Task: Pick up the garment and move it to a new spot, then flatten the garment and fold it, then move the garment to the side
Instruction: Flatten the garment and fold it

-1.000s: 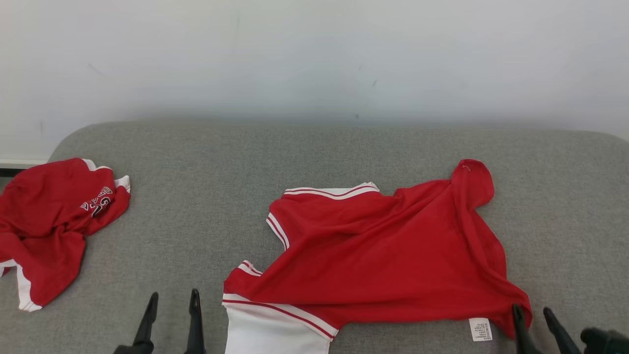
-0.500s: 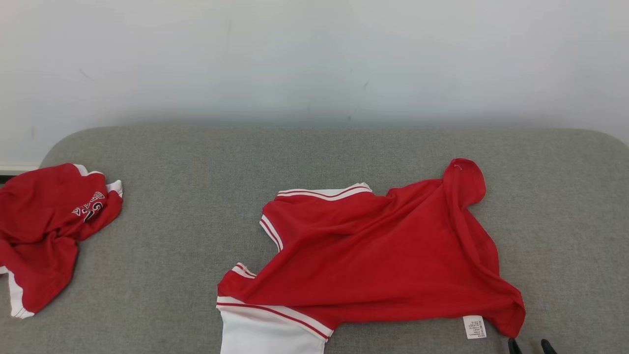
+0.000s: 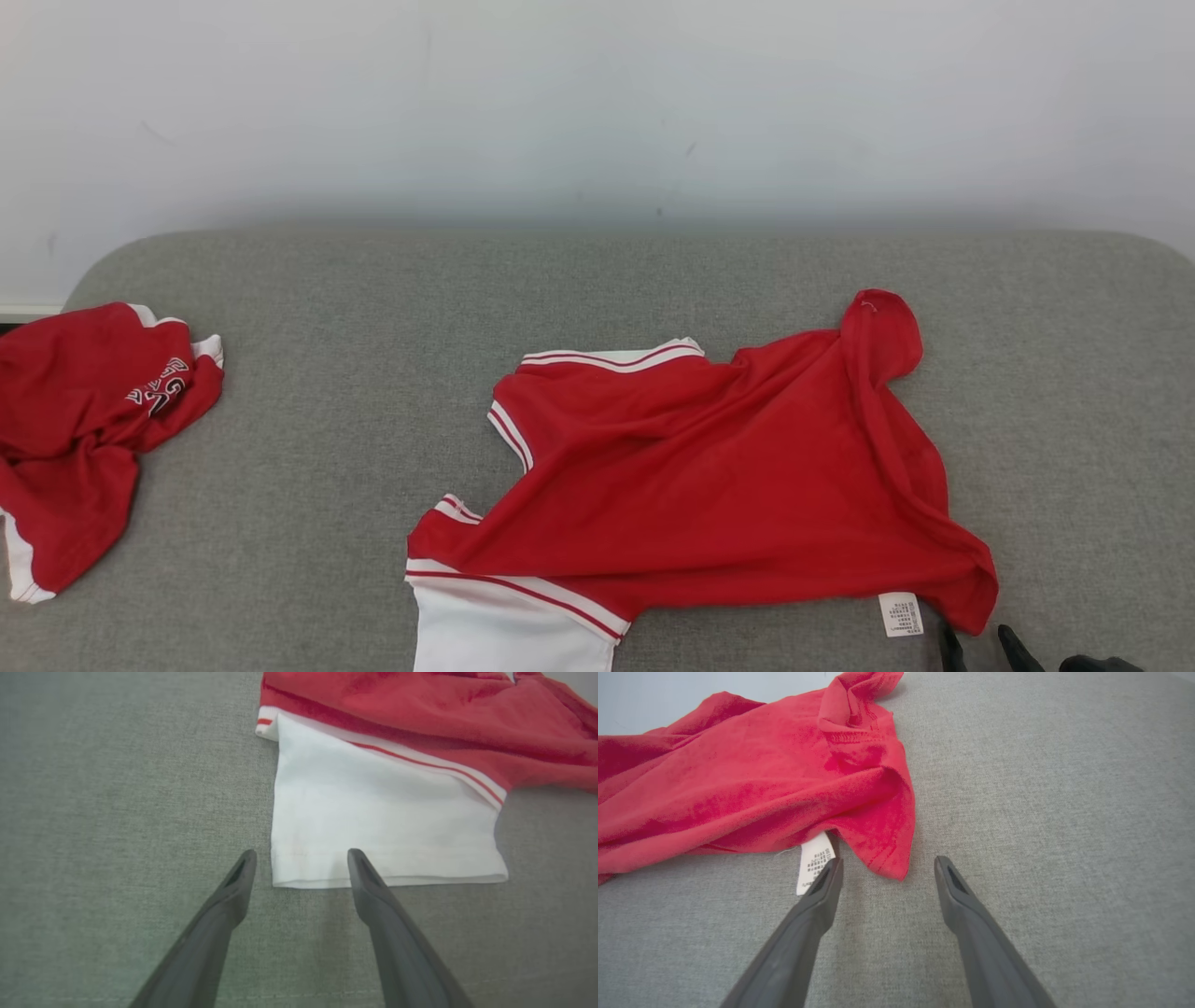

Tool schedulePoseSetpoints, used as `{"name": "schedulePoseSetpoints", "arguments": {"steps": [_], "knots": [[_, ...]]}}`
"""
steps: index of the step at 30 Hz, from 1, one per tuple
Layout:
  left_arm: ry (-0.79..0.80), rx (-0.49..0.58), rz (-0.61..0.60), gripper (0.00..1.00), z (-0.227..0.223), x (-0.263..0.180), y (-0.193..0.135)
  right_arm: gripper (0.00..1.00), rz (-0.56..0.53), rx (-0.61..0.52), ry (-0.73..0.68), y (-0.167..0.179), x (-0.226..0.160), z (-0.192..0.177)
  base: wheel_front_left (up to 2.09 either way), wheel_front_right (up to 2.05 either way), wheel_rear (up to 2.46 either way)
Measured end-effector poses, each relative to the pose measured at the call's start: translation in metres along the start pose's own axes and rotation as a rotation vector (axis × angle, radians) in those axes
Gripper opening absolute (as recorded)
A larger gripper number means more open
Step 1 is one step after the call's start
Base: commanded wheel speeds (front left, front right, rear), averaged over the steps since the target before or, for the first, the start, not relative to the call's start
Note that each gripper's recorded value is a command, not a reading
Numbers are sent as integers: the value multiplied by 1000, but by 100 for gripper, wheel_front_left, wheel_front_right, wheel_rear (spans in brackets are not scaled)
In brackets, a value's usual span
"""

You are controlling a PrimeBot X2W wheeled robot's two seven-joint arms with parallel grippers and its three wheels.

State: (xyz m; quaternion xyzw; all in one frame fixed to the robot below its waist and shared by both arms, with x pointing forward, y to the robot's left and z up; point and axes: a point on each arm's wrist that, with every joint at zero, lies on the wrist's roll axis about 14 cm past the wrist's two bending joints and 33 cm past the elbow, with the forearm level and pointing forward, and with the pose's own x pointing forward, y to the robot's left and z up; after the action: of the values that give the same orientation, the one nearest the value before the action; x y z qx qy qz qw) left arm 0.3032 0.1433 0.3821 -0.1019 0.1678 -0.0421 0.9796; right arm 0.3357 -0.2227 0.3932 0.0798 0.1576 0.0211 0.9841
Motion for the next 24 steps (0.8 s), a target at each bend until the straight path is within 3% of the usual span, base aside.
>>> {"name": "schedulePoseSetpoints", "arguments": {"steps": [4,7,8,9,10,14,19,24], "knots": [[42,-19,-17,100,-10,4,-3,96,-3,4,17,1,5,-4,0,0,0],[71,-35,-35,100,-17,8,-8,41,3,5,28,4,11,-6,0,0,0],[79,-47,-33,93,-18,9,-7,8,7,5,25,6,13,-4,0,0,0],[83,-78,-23,33,-19,10,-6,0,13,6,21,8,16,-2,0,0,0],[94,-96,-24,0,-22,11,-6,0,20,4,20,11,18,-2,0,0,0],[64,-112,-42,0,-11,17,-10,0,52,-21,12,17,20,3,0,0,0],[-97,-158,-17,0,33,14,-2,0,101,-45,6,23,8,4,0,0,0],[-249,-116,-18,0,79,11,3,0,171,-78,-22,33,4,21,0,0,0]]}}
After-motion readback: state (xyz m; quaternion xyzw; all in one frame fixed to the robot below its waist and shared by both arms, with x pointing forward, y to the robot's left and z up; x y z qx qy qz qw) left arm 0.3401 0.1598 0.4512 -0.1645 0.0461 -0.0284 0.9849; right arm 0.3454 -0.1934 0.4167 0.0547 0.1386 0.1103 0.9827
